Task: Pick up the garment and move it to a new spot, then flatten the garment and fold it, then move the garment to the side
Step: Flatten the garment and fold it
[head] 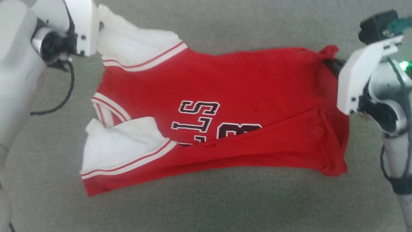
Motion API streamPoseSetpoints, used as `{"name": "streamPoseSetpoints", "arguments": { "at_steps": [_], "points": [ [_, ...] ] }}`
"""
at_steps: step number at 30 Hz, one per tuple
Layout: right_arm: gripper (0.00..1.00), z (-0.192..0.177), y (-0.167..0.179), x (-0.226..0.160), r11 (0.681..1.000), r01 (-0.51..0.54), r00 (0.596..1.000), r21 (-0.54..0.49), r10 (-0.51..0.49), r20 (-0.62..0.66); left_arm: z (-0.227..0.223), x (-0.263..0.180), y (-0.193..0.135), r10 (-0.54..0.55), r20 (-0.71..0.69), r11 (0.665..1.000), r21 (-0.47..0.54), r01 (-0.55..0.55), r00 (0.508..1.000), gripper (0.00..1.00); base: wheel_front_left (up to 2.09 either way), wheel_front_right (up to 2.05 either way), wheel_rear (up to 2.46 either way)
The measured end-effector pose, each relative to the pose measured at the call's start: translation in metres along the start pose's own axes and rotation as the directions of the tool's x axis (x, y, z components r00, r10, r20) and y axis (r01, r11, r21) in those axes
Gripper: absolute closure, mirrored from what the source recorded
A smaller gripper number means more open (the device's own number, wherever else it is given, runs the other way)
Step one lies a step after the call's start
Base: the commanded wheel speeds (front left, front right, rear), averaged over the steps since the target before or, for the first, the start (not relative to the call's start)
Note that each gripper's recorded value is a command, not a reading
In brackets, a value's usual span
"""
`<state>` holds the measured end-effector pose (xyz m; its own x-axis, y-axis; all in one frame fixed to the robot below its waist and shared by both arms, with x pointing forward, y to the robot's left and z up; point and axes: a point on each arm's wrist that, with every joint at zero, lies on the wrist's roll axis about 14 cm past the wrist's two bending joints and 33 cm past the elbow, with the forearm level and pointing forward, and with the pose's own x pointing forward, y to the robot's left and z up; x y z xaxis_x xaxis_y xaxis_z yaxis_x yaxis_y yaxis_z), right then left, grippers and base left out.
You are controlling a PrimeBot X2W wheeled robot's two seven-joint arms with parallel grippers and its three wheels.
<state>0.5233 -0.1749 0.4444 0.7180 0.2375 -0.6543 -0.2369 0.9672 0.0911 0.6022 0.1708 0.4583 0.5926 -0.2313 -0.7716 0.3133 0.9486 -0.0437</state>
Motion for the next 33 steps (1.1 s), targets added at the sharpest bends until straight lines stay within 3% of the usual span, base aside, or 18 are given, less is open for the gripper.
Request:
{"name": "streamPoseSetpoints", "arguments": {
  "at_steps": [8, 14, 21, 28, 29, 30, 31, 32, 33],
  "points": [
    [1.0, 0.0, 0.007, -0.033, 1.0, -0.007, 0.999, -0.002, 0.008, 0.04, -0.022, -0.044, 0.005, 0.009, 0.028, 1.0, 0.015, -0.009, 1.0, 1.0, 0.0, 0.0, 0.0],
    [1.0, -0.019, 0.007, -0.049, 0.999, 0.004, 1.0, 0.044, -0.005, 0.019, -0.063, -0.074, -0.01, 0.001, 0.014, 1.0, 0.014, -0.001, 1.0, 1.0, 0.0, 0.0, 0.0],
    [1.0, -0.065, 0.001, -0.056, 0.991, 0.042, 0.996, 0.127, -0.032, -0.078, -0.132, -0.104, -0.039, -0.018, -0.085, 0.998, -0.064, 0.013, 0.996, 1.0, 0.0, 0.0, 0.0],
    [1.0, -0.094, 0.009, -0.046, 0.98, 0.032, 0.988, 0.194, -0.002, -0.153, -0.172, -0.098, -0.049, -0.052, -0.154, 0.989, -0.142, 0.029, 0.987, 1.0, 0.0, 0.0, 0.0],
    [0.93, -0.095, 0.01, -0.044, 0.981, 0.029, 0.988, 0.192, 0.0, -0.153, -0.173, -0.095, -0.049, -0.056, -0.154, 0.985, -0.168, 0.029, 0.986, 1.0, 0.0, 0.0, 0.0],
    [0.82, -0.095, 0.01, -0.043, 0.981, 0.028, 0.988, 0.191, 0.002, -0.156, -0.177, -0.094, -0.049, -0.062, -0.161, 0.984, -0.174, 0.034, 0.985, 0.92, 0.0, 0.0, 0.0],
    [0.56, -0.096, 0.011, -0.042, 0.982, 0.026, 0.986, 0.189, 0.005, -0.164, -0.178, -0.092, -0.047, -0.058, -0.151, 0.985, -0.168, 0.033, 0.987, 0.63, 0.0, 0.0, 0.0],
    [0.0, -0.097, 0.012, -0.041, 0.982, 0.024, 0.986, 0.187, 0.008, -0.168, -0.176, -0.09, -0.045, -0.056, -0.142, 0.983, -0.184, 0.029, 0.988, 0.59, 0.0, 0.0, 0.0],
    [0.0, -0.096, 0.014, -0.042, 0.982, 0.02, 0.986, 0.187, 0.012, -0.165, -0.176, -0.09, -0.044, -0.058, -0.136, 0.98, -0.199, 0.03, 0.989, 0.56, 0.0, 0.0, 0.0]
  ]
}}
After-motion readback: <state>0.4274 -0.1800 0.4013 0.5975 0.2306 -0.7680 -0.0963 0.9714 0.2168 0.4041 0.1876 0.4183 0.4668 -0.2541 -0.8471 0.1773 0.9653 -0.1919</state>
